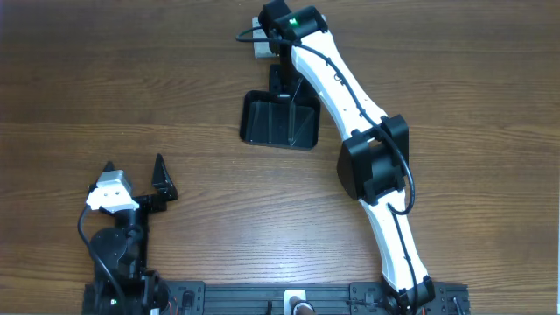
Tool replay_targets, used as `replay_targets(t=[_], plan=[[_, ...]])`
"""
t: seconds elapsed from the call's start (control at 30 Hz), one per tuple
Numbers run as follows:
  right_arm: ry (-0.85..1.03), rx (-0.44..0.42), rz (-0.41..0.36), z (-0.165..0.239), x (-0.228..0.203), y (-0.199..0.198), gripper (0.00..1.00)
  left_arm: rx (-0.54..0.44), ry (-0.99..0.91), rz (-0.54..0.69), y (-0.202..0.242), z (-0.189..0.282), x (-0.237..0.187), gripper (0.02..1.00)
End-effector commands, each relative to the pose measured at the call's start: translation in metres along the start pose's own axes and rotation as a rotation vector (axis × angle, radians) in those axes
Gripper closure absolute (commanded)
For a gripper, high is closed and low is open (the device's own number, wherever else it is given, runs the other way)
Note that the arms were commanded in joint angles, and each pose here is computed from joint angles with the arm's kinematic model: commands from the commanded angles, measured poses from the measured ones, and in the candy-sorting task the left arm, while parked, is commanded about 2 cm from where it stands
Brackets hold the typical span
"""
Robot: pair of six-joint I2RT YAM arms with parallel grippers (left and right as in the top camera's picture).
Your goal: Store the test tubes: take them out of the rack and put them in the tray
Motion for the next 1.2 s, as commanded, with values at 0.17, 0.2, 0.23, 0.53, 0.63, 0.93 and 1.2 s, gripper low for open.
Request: replay_targets(t=[0.17, 0.2, 0.23, 0.53, 0.63, 0.93, 1.2], plan=[[0.031, 0.020, 0.000, -0.015, -0.004, 0.005, 0.950, -0.010, 0.001, -0.014, 0.000, 0.000, -0.001, 0.020], [0.033, 0.029, 0.000, -0.017, -0.004, 0.006, 0.950, -0.010, 0.001, -0.014, 0.000, 0.000, -0.001, 0.023], [0.035, 0.036, 0.000, -0.018, -0.004, 0.006, 0.950, -0.010, 0.001, -0.014, 0.000, 0.000, -0.001, 0.020], [0.047, 0.042, 0.000, -0.032, -0.001, 0.009, 0.950, -0.010, 0.001, -0.014, 0.000, 0.000, -0.001, 0.020], [0.053, 0.040, 0.000, -0.035, -0.001, 0.009, 0.950, -0.010, 0.001, -0.014, 0.000, 0.000, -0.001, 0.020], [0.064, 0.036, 0.001, -0.041, -0.001, 0.009, 0.947, -0.010, 0.001, -0.014, 0.000, 0.000, -0.001, 0.020], [0.066, 0.035, 0.000, -0.043, -0.001, 0.009, 0.783, -0.010, 0.001, -0.014, 0.000, 0.000, -0.001, 0.023]])
Point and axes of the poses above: each gripper's point midway between its finger pads, its own z axis back along the fingers, its own y axis along the line the jaws close on, x = y × z, the point moved 8 cm from there along z, back along the fingers, and after that the axes turned 8 degrees about z, right-handed, at the moved point
